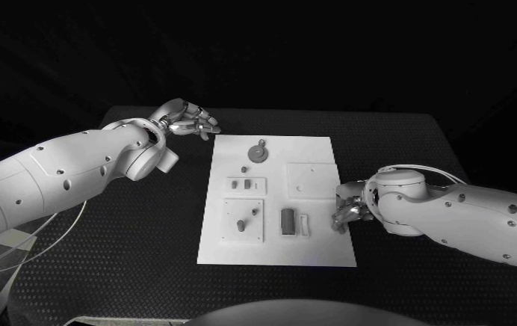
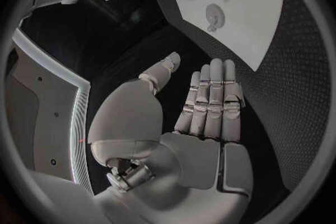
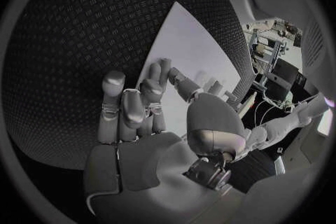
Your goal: Assemble the parts on the task board
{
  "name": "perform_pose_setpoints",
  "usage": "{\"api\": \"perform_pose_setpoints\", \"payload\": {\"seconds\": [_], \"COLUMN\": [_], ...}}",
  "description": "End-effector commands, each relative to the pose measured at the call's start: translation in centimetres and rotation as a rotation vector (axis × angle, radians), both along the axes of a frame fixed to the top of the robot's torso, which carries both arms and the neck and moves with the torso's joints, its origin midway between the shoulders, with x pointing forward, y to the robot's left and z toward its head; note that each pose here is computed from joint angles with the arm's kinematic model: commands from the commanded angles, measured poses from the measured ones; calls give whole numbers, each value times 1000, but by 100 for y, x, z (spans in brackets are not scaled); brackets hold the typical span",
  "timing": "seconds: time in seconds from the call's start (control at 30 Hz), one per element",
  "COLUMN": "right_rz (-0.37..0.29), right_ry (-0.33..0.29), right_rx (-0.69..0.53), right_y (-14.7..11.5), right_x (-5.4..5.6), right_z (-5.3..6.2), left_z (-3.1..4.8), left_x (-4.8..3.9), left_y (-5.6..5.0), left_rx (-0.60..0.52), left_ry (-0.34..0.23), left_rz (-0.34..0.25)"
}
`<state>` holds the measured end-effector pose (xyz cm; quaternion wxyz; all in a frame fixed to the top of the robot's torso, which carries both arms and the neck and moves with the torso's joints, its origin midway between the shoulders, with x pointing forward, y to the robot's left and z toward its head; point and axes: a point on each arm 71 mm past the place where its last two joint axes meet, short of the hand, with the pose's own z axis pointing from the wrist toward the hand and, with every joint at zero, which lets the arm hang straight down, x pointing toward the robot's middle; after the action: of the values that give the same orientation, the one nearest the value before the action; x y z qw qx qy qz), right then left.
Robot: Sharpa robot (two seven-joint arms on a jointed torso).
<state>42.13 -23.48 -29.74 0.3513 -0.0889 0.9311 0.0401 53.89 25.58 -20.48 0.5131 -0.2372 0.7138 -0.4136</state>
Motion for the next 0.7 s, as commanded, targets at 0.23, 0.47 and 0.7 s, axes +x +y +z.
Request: {"api": "perform_pose_setpoints", "payload": {"seconds": [0.23, 0.47, 0.7], "right_rz": [22, -9, -67], "right_ry": [-45, -38, 13], "right_rx": [-48, 19, 135], "right_y": [-16, 31, 109], "right_x": [0, -24, -99], "right_z": [-35, -21, -2], "left_z": [6, 6, 5], "left_x": [-5, -6, -6], "left_y": [-24, -21, -23], "left_rx": [0, 1, 2], "left_ry": [2, 2, 2], "left_rz": [-14, -14, -15]}}
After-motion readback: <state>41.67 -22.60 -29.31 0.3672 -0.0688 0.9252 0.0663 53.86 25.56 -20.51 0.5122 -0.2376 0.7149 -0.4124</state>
